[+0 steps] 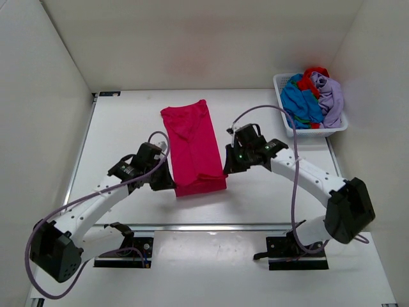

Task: Fold and stack the t-shirts
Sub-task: Fold the folded rectangular tshirt in 1/3 of the way

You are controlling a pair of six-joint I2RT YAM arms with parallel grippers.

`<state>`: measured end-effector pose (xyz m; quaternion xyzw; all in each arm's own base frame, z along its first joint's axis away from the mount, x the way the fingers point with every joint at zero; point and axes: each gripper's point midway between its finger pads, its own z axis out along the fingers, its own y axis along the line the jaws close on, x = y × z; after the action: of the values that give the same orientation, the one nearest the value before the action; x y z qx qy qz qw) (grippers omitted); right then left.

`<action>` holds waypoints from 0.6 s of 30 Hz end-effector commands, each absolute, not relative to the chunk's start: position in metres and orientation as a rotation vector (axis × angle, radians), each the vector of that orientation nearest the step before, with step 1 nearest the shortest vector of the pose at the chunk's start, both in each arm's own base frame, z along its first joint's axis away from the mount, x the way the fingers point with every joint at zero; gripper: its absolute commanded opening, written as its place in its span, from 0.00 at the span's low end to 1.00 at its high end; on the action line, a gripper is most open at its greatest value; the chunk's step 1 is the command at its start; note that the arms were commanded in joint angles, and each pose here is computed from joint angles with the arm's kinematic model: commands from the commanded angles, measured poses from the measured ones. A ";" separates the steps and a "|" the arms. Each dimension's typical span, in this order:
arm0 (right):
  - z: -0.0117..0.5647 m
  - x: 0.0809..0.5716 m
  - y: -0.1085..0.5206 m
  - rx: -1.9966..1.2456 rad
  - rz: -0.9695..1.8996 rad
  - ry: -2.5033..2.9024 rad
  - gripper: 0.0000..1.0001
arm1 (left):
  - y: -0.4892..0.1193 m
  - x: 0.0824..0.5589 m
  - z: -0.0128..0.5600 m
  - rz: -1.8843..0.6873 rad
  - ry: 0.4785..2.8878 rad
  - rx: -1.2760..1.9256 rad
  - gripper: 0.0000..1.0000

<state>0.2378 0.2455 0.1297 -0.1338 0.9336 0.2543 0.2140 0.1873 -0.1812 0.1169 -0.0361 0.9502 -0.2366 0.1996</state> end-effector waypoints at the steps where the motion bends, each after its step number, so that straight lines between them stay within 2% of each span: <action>1: 0.144 0.264 0.258 -0.479 0.740 2.524 0.00 | -0.184 0.213 0.138 -0.689 2.593 -0.053 0.00; 7: 0.144 0.313 0.259 -0.495 0.704 2.521 0.00 | -0.175 0.243 0.126 -0.660 2.599 -0.105 0.00; 18: 0.122 0.359 0.270 -0.499 0.702 2.531 0.00 | -0.169 0.273 0.096 -0.643 2.603 -0.164 0.00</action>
<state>0.3385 0.2637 0.1077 -0.1683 0.9332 0.2451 0.2017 0.2588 -0.1675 0.0920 -0.0687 0.9518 -0.2202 0.2020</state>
